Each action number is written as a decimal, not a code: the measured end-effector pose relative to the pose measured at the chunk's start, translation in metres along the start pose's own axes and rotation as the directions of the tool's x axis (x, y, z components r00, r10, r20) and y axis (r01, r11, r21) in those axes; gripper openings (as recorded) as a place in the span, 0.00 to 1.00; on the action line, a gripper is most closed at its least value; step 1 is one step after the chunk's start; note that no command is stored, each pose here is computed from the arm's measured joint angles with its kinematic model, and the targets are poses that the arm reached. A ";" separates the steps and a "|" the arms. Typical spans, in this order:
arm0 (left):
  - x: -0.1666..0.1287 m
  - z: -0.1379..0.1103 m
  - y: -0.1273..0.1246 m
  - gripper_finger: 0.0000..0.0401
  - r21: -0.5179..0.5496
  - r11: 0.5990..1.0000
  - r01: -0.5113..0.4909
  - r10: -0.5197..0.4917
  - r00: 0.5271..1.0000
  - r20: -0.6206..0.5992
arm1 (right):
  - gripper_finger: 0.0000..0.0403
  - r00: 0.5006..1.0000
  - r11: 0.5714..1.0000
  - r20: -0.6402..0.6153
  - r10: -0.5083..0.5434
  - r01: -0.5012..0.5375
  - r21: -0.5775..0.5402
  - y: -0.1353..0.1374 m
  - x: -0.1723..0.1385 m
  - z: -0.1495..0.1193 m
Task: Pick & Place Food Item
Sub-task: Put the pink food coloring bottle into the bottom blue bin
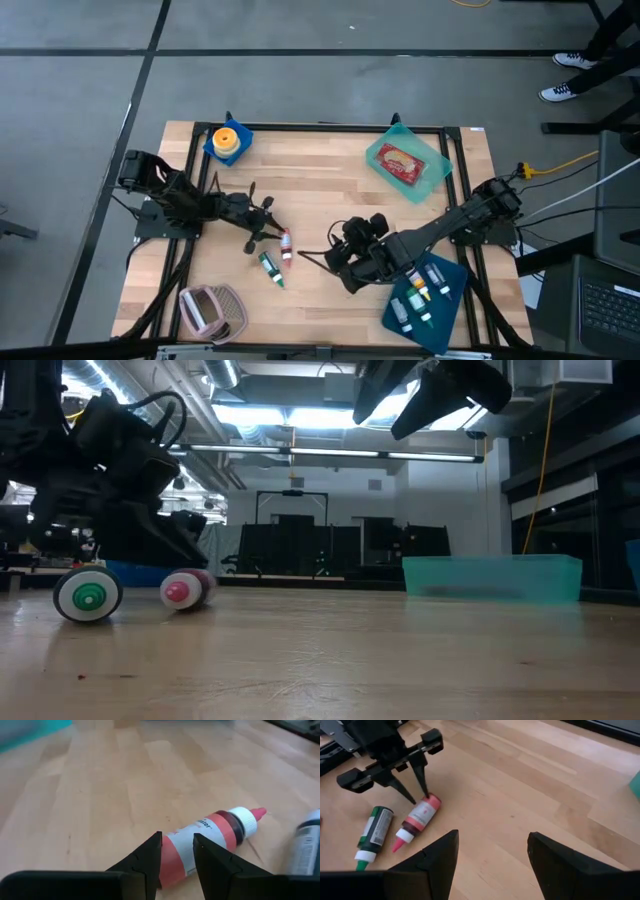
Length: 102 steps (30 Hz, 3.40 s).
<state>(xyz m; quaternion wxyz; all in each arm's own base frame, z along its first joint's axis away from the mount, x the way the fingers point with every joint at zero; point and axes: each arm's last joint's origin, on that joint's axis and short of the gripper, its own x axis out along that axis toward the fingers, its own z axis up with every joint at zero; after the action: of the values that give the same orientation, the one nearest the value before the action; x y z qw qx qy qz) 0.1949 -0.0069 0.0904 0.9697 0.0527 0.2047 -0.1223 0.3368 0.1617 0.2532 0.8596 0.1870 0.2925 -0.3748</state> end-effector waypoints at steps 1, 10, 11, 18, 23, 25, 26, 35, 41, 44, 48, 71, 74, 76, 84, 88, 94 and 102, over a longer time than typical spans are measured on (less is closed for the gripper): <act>0.001 0.001 0.000 0.27 0.007 1.000 -0.006 0.006 1.000 -0.001 | 0.58 1.000 1.000 0.000 0.000 0.000 -0.004 0.000 0.000 0.000; 0.007 0.007 0.003 0.27 0.012 1.000 -0.011 0.012 1.000 -0.024 | 0.58 1.000 1.000 0.000 0.020 -0.020 -0.020 0.002 -0.004 -0.004; 0.007 0.007 0.003 0.27 0.012 1.000 -0.011 0.012 1.000 -0.023 | 0.58 1.000 1.000 0.001 0.027 -0.027 -0.012 0.003 -0.004 -0.003; -0.001 0.044 0.000 0.27 0.067 0.997 0.031 -0.048 0.961 0.271 | 0.58 0.979 0.979 0.022 0.201 -0.202 0.034 0.026 0.000 0.002; -0.021 0.066 0.000 0.27 0.077 0.997 0.002 -0.034 0.912 0.408 | 0.58 0.946 0.942 0.010 0.324 -0.324 0.086 0.047 0.028 0.005; -0.032 0.072 -0.002 0.27 0.078 0.997 0.006 -0.041 0.886 0.462 | 0.58 0.944 0.942 -0.033 0.327 -0.323 0.088 0.049 0.048 0.001; -0.037 0.075 -0.002 0.27 0.074 0.997 0.004 -0.040 0.871 0.491 | 0.58 0.943 0.942 -0.053 0.329 -0.323 0.094 0.050 0.059 -0.001; -0.082 0.067 -0.011 0.27 0.039 0.999 -0.008 -0.018 0.786 0.618 | 0.58 0.927 0.931 -0.134 0.349 -0.328 0.160 0.048 0.131 -0.003; -0.089 0.064 -0.012 0.27 0.029 1.000 -0.010 -0.009 0.809 0.587 | 0.58 0.896 0.903 -0.162 0.414 -0.381 0.199 0.047 0.156 -0.001; -0.090 0.064 -0.012 0.27 0.028 1.000 -0.009 -0.010 0.807 0.591 | 0.58 0.890 0.901 -0.185 0.417 -0.377 0.214 0.045 0.164 -0.004; -0.091 0.064 -0.013 0.27 0.027 1.000 -0.004 -0.013 0.809 0.588 | 0.58 0.880 0.896 -0.212 0.425 -0.376 0.236 0.045 0.175 -0.009; -0.089 0.062 -0.014 0.26 0.032 0.998 0.053 -0.062 0.821 0.567 | 0.21 0.864 0.890 -0.222 0.452 -0.419 0.178 0.071 0.228 -0.007; -0.089 0.061 -0.014 0.27 0.032 0.998 0.054 -0.062 0.823 0.564 | 0.21 0.864 0.897 -0.244 0.441 -0.413 0.161 0.071 0.227 -0.006; -0.089 0.061 -0.014 0.27 0.032 0.998 0.055 -0.063 0.824 0.562 | 0.21 0.870 0.911 -0.272 0.411 -0.386 0.145 0.069 0.225 -0.005; -0.088 0.060 -0.014 0.26 0.028 0.998 0.058 -0.064 0.835 0.547 | 0.21 0.923 0.988 -0.361 0.132 -0.151 -0.024 0.051 0.191 -0.005; -0.088 0.060 -0.014 0.26 0.029 0.998 0.058 -0.064 0.834 0.547 | 0.21 0.923 0.993 -0.381 -0.049 0.004 -0.118 0.039 0.151 -0.003; -0.088 0.059 -0.014 0.27 0.027 0.998 0.059 -0.064 0.836 0.545 | 0.21 0.922 0.981 -0.345 -0.173 0.130 -0.146 0.028 0.079 0.001; -0.087 0.059 -0.014 0.26 0.026 0.998 0.059 -0.064 0.838 0.542 | 0.21 0.925 0.972 -0.301 -0.234 0.223 -0.073 0.013 -0.014 -0.014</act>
<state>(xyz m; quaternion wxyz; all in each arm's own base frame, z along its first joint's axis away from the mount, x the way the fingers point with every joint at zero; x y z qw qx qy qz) 0.1364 -0.0106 0.1793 0.9833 0.0134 -0.0770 -0.1642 0.3342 0.1852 0.2529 0.7575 0.1916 0.4493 -0.4332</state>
